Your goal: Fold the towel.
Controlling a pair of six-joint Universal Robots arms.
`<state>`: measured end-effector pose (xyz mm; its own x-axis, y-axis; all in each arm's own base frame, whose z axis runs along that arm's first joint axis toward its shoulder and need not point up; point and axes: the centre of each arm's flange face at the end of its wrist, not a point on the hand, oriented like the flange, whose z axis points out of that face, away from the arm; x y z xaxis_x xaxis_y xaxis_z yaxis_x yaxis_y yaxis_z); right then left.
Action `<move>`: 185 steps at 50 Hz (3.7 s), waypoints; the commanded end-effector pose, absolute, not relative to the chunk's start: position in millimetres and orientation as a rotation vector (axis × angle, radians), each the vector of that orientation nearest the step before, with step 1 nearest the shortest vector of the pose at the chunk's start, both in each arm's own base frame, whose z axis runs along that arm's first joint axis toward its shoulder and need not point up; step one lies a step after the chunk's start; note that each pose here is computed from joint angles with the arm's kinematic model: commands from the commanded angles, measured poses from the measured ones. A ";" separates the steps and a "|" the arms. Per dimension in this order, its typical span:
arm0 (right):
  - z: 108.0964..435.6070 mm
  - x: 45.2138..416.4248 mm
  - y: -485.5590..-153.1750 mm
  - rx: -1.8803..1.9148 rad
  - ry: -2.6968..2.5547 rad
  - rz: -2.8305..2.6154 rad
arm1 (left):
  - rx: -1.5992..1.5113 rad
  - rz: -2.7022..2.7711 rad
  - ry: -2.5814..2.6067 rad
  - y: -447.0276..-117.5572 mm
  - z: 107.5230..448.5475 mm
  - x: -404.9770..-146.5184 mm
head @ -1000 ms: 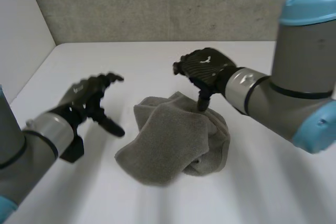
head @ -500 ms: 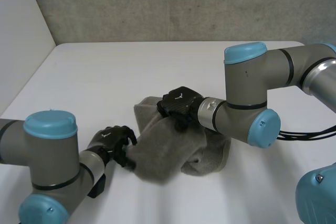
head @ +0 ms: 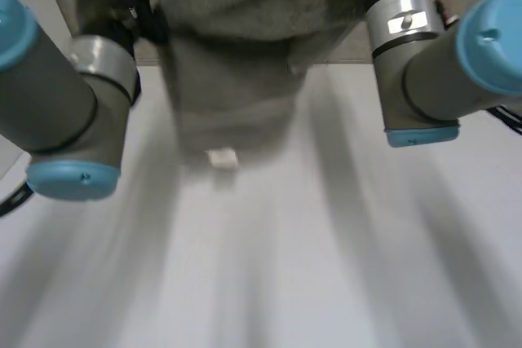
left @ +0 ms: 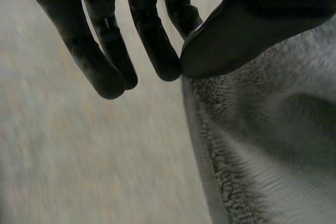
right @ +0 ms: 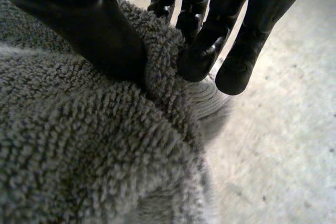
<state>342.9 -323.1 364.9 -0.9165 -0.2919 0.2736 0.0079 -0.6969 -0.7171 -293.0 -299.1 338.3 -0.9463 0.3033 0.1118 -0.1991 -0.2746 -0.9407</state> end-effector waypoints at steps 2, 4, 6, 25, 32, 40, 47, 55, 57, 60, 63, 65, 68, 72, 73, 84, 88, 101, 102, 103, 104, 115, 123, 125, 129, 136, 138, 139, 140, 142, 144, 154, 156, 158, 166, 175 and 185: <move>319.3 351.8 -304.2 -0.894 1.369 -2.365 | -0.186 2.242 -1.685 -288.4 327.8 -294.5; 305.2 352.6 -301.4 -0.958 1.437 -2.278 | -0.220 2.204 -1.737 -286.2 313.9 -295.2; 272.2 352.0 -298.9 -1.060 1.585 -2.122 | -0.280 2.136 -1.815 -281.5 290.6 -295.1; 166.0 315.6 -236.8 -1.596 2.058 -1.456 | -0.855 1.872 -2.257 -237.0 169.6 -277.8; 195.6 310.5 -232.1 -1.555 2.039 -1.521 | -0.888 1.844 -2.252 -223.5 167.0 -279.5; 251.9 304.1 -246.0 -1.268 1.990 -1.704 | -0.938 1.814 -2.231 -193.6 166.6 -275.7; 269.1 300.9 -262.0 -1.189 1.962 -1.744 | -0.963 1.811 -2.205 -176.5 169.8 -273.6; 248.2 304.5 -278.0 -1.213 2.023 -1.589 | -0.970 1.800 -2.215 -169.8 168.5 -268.9; 233.4 307.8 -279.4 -1.232 2.072 -1.449 | -0.972 1.799 -2.213 -166.7 169.1 -267.3; 218.3 312.0 -285.7 -1.260 2.115 -1.371 | -0.975 1.791 -2.220 -162.6 167.9 -264.4; 209.7 315.4 -292.3 -1.320 2.125 -1.356 | -0.977 1.791 -2.220 -159.3 166.1 -262.1; 204.0 316.4 -294.9 -1.353 2.127 -1.345 | -0.976 1.794 -2.217 -158.4 164.8 -261.5; 193.6 318.2 -300.4 -1.396 2.144 -1.327 | -0.969 1.813 -2.205 -158.8 162.7 -261.2; 186.5 321.7 -304.2 -1.408 2.150 -1.325 | -0.980 1.841 -2.200 -163.6 160.4 -260.9; 180.5 323.7 -303.1 -1.418 2.155 -1.305 | -0.980 1.841 -2.200 -163.7 160.4 -260.9; 171.5 327.2 -297.7 -1.469 2.150 -1.250 | -1.012 2.022 -2.100 -184.5 174.2 -267.5; 189.2 325.5 -298.4 -1.435 2.131 -1.317 | -1.025 2.098 -2.045 -194.9 186.6 -273.9; 315.4 287.5 -259.4 -1.285 1.886 -1.878 | -0.880 2.323 -1.876 -215.0 256.2 -274.7; 315.6 287.4 -259.3 -1.284 1.886 -1.879 | -0.842 2.373 -1.831 -214.2 274.6 -271.3; 335.2 275.4 -257.4 -1.226 1.860 -1.990 | -0.841 2.373 -1.830 -214.2 274.7 -271.2; 335.4 275.3 -257.3 -1.226 1.859 -1.991 | -0.813 2.416 -1.788 -213.2 291.2 -268.1; 409.6 243.8 -217.0 -1.051 1.679 -2.312 | -0.690 2.556 -1.553 -191.8 374.5 -255.1; 388.8 248.4 -217.2 -1.111 1.775 -2.189 | -0.765 2.474 -1.640 -204.6 362.9 -262.1; 358.9 258.5 -231.6 -1.199 1.861 -2.072 | -0.812 2.414 -1.693 -212.5 347.2 -268.2; 331.0 271.9 -239.3 -1.318 1.900 -1.977 | -0.920 2.260 -1.820 -229.8 304.8 -282.3; 282.0 294.1 -272.1 -1.454 1.956 -1.860 | -0.998 2.102 -1.971 -262.8 256.0 -299.6; 280.7 297.4 -280.3 -1.439 1.956 -1.882 | -0.991 2.106 -1.968 -270.7 257.4 -303.8; 280.7 297.4 -280.4 -1.439 1.956 -1.882 | -0.973 2.126 -1.952 -278.4 263.8 -307.3; 287.0 300.4 -289.7 -1.415 1.934 -1.957 | -0.944 2.170 -1.923 -285.9 276.3 -308.9; 299.0 305.3 -299.2 -1.375 1.874 -2.079 | -0.901 2.228 -1.879 -293.2 292.2 -308.4; 325.9 313.3 -316.7 -1.232 1.682 -2.372 | -0.844 2.280 -1.824 -298.0 308.2 -307.9; 372.5 306.6 -316.6 -0.875 1.331 -2.706 | -0.356 2.439 -1.366 -298.0 407.9 -282.7; 362.6 306.7 -315.4 -0.915 1.402 -2.645 | -0.373 2.381 -1.464 -296.7 388.6 -281.0; 347.7 306.6 -314.6 -0.963 1.500 -2.563 | -0.389 2.343 -1.529 -295.8 374.2 -280.6; 266.8 303.9 -295.1 -1.217 1.914 -2.052 | -0.555 2.132 -1.886 -280.7 279.2 -273.8; 181.9 294.6 -271.8 -1.457 2.110 -1.699 | -0.944 1.870 -2.148 -230.4 179.3 -270.8; 165.4 282.7 -253.3 -1.505 2.187 -1.592 | -1.033 1.828 -2.095 -205.8 175.5 -283.2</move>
